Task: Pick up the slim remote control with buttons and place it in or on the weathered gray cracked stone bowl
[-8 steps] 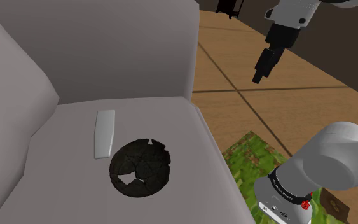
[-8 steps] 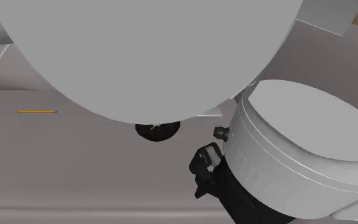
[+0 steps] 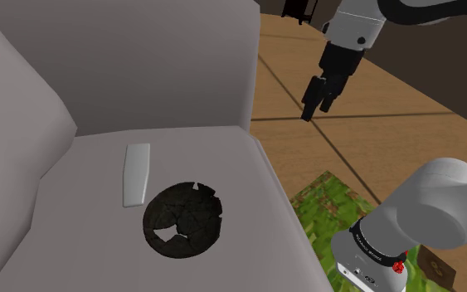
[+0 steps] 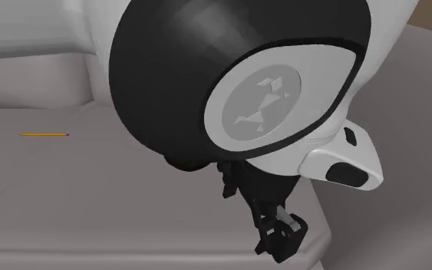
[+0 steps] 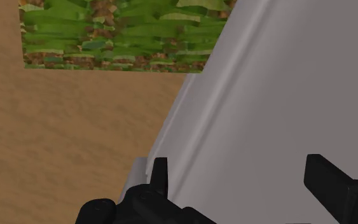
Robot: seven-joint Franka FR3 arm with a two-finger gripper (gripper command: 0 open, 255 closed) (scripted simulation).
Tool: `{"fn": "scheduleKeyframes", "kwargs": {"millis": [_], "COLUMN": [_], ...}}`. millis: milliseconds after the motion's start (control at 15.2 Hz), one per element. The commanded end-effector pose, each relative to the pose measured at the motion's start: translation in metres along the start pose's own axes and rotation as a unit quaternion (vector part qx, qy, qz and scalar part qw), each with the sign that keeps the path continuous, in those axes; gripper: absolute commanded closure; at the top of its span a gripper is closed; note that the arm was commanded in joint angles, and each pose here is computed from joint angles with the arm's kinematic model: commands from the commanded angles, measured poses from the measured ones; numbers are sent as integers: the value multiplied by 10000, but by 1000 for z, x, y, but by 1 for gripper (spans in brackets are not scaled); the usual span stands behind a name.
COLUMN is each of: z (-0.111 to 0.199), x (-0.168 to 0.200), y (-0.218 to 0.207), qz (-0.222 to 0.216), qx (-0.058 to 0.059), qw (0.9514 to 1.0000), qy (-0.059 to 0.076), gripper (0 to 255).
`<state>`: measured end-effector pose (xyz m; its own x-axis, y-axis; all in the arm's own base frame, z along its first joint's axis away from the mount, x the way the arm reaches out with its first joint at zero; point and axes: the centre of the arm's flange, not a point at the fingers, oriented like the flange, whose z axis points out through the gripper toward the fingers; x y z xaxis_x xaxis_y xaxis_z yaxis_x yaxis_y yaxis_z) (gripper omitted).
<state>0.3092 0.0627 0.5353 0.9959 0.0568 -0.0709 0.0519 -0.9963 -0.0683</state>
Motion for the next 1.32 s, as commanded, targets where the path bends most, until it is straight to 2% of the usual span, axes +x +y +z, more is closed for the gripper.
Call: {"fn": "scheduleKeyframes", "kwargs": {"millis": [0,594,1254], "z": [11,54,102], "x": [9,52,115], "y": [-22,-125,-232], "qz": [142,721,1361], "qx": [-10,-82,-163], "qw": [9999,9973,9902], "qy": [26,136,258], "gripper": [0,0,0]}}
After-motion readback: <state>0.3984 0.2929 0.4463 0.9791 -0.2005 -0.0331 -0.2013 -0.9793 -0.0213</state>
